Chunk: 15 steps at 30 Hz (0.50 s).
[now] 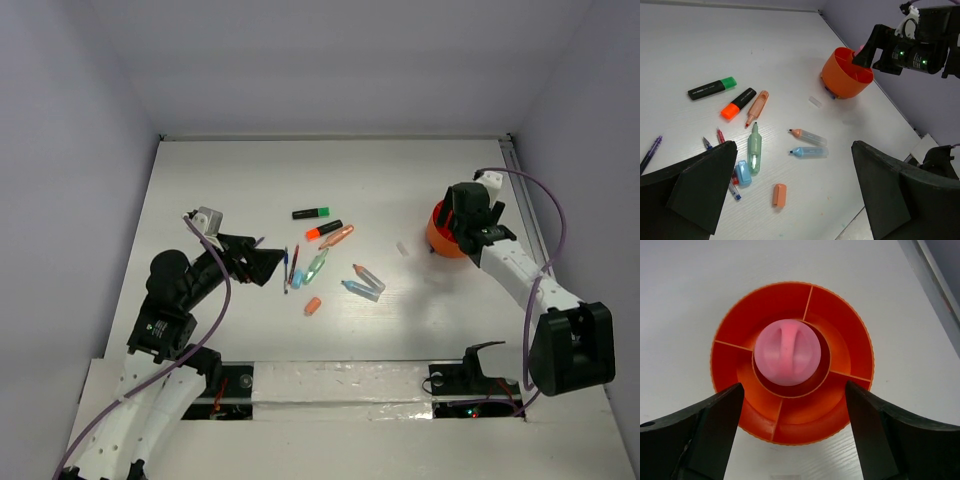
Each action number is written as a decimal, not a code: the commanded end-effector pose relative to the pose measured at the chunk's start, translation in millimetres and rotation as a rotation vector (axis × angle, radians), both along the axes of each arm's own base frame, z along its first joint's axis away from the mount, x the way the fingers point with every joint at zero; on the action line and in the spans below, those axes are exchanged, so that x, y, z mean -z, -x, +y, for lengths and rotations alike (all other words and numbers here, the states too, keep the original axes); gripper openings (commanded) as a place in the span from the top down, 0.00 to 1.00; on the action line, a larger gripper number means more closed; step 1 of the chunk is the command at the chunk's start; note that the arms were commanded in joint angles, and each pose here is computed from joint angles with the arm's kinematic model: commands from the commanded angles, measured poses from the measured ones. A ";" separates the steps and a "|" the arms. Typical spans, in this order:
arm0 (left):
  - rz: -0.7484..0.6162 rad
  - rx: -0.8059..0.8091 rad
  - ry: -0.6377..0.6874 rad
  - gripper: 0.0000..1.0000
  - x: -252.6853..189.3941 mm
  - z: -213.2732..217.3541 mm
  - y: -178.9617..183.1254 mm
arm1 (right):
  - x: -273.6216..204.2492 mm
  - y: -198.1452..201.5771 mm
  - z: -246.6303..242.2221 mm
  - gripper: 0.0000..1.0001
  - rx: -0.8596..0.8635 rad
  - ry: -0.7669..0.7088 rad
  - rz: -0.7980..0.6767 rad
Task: Sort the stationery into containers
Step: Move the storage box to the center of the board.
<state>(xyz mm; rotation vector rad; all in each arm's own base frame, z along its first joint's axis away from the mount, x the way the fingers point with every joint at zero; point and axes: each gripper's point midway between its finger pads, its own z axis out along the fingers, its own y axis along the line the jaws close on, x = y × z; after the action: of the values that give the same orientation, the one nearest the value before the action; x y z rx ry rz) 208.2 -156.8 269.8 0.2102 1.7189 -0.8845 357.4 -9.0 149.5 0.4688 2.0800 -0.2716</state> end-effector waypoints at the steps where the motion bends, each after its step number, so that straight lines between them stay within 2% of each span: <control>1: -0.038 0.029 0.017 0.01 -8.5 -5.7 0.9 | 9.0 -5.6 1.3 0.16 0.005 -0.036 0.002; 4: -0.038 0.029 0.017 0.01 -8.5 -5.6 1.2 | 19.1 -14.3 -3.9 0.23 0.023 -0.035 0.024; 15: -0.028 0.025 0.012 0.01 -6.7 -5.5 -0.8 | 21.9 -46.6 -36.5 0.30 0.102 0.012 -0.032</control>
<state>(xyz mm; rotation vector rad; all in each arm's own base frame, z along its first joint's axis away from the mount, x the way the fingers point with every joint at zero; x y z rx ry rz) 207.5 -158.7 268.8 0.2170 1.7235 -0.8909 376.2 -30.6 100.3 0.5253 2.1578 -0.3235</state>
